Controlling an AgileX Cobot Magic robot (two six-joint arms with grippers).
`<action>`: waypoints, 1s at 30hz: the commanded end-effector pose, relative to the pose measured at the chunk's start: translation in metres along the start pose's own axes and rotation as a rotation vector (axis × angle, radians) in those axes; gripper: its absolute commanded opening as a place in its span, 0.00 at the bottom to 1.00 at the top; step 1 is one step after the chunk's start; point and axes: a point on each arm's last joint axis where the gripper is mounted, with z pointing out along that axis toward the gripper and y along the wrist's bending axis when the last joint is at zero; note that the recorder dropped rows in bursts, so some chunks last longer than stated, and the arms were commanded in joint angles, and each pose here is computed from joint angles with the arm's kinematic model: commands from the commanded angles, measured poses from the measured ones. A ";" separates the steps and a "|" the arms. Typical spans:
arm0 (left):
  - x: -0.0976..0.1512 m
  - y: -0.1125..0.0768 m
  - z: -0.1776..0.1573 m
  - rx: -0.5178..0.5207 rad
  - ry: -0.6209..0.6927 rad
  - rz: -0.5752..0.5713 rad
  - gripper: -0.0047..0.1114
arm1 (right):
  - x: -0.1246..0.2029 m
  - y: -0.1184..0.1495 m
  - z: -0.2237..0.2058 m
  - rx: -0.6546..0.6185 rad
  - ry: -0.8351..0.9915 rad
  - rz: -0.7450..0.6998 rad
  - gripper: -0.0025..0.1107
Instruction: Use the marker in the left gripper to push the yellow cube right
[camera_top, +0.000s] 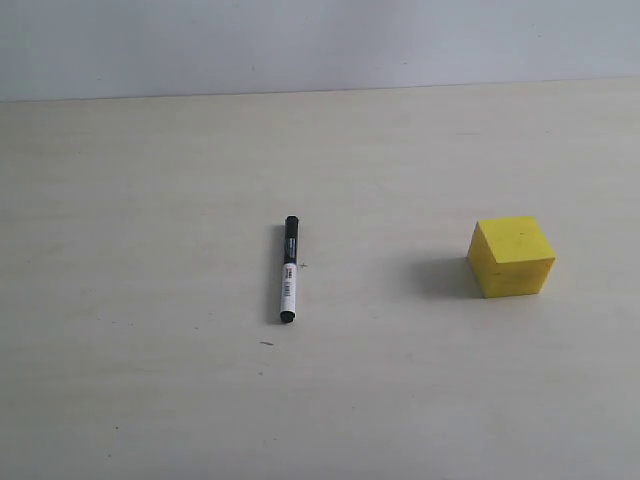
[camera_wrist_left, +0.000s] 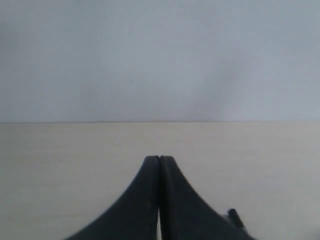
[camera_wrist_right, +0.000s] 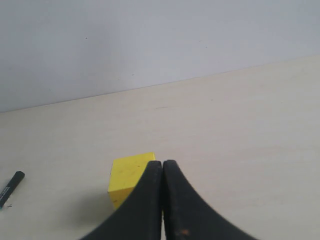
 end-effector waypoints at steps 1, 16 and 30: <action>0.013 0.012 -0.027 -0.101 -0.104 -0.009 0.04 | 0.001 0.000 0.000 0.002 -0.007 -0.008 0.02; 0.089 0.023 -0.048 -0.162 -0.036 0.089 0.04 | 0.001 0.000 0.000 0.002 -0.007 -0.008 0.02; 0.103 0.026 -0.051 -0.192 0.101 0.062 0.04 | 0.001 0.000 0.000 0.002 -0.007 -0.008 0.02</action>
